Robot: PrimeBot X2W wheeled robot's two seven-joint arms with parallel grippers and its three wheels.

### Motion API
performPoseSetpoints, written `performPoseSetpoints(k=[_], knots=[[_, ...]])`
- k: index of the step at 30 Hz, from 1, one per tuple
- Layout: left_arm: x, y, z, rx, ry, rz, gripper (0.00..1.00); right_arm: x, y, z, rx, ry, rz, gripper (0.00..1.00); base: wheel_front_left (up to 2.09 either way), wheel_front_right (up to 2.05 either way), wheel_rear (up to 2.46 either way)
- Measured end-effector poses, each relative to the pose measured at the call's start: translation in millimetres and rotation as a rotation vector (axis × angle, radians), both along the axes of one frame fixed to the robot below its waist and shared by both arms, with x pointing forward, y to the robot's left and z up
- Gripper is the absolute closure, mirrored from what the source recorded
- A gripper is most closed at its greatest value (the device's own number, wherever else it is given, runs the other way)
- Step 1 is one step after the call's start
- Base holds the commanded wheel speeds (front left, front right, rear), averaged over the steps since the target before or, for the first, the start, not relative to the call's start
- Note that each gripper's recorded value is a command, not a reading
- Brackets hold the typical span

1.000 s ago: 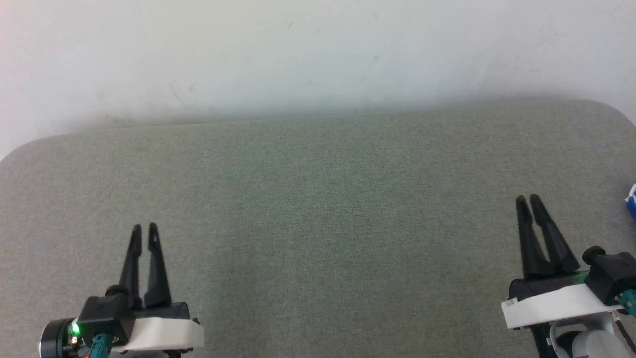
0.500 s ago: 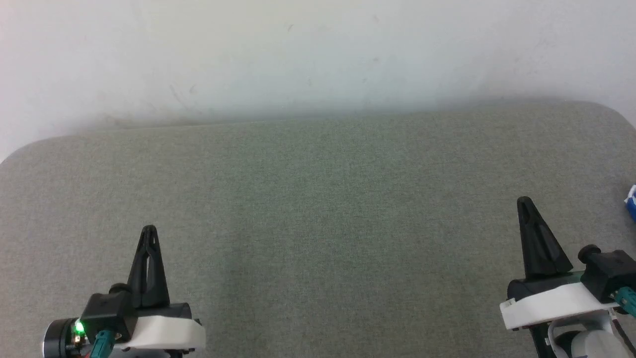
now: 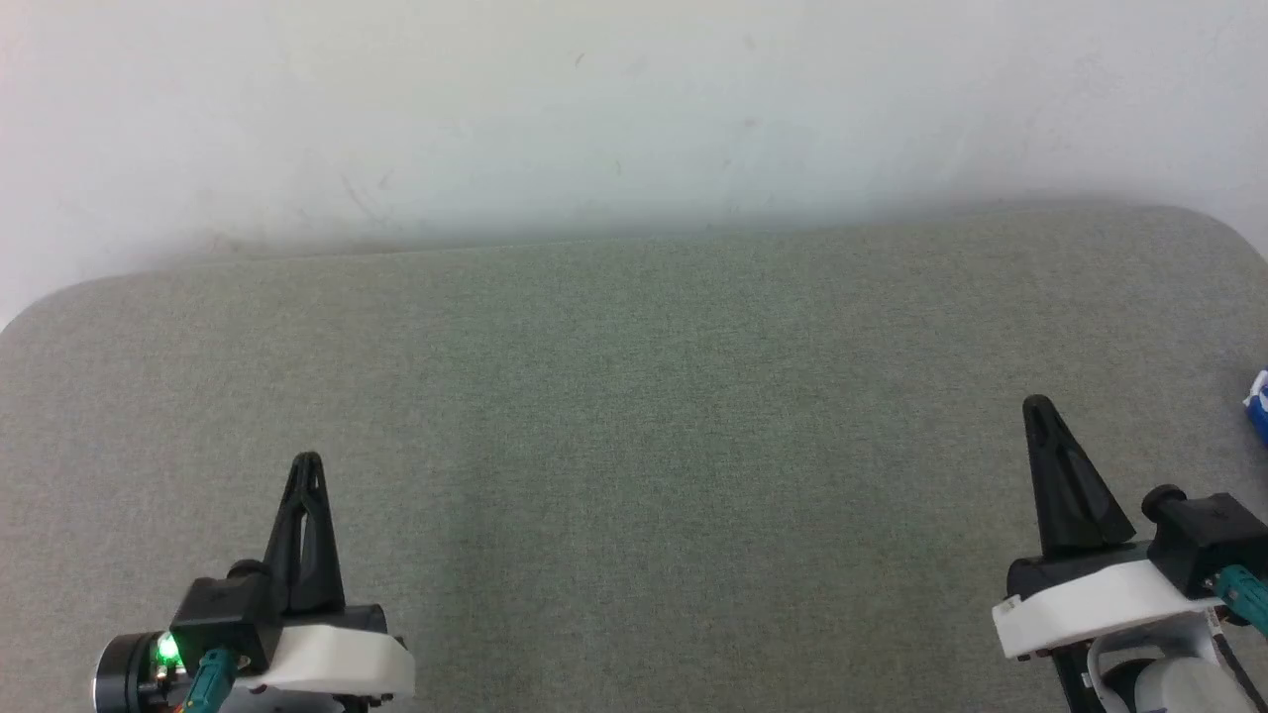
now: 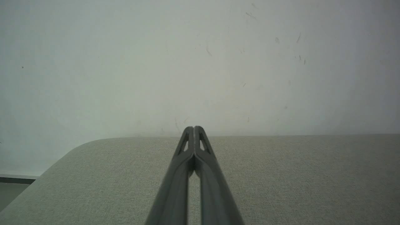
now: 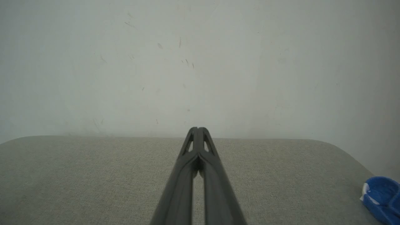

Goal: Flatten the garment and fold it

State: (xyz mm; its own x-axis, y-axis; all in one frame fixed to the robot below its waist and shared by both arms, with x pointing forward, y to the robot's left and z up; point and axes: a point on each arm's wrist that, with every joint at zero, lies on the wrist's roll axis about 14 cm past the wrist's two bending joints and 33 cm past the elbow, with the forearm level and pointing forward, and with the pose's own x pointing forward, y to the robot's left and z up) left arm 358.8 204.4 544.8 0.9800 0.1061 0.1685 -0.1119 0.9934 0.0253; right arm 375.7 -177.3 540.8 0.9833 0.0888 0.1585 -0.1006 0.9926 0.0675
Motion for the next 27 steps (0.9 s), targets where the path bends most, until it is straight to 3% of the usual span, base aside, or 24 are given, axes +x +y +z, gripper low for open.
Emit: performPoseSetpoints(k=[27], knots=[[2.1,-5.8,-8.0,-0.007,0.055,-0.021,1.00,-0.3,4.7,-2.9,-0.034,0.039,0.009,1.00,0.00,0.00,0.00]])
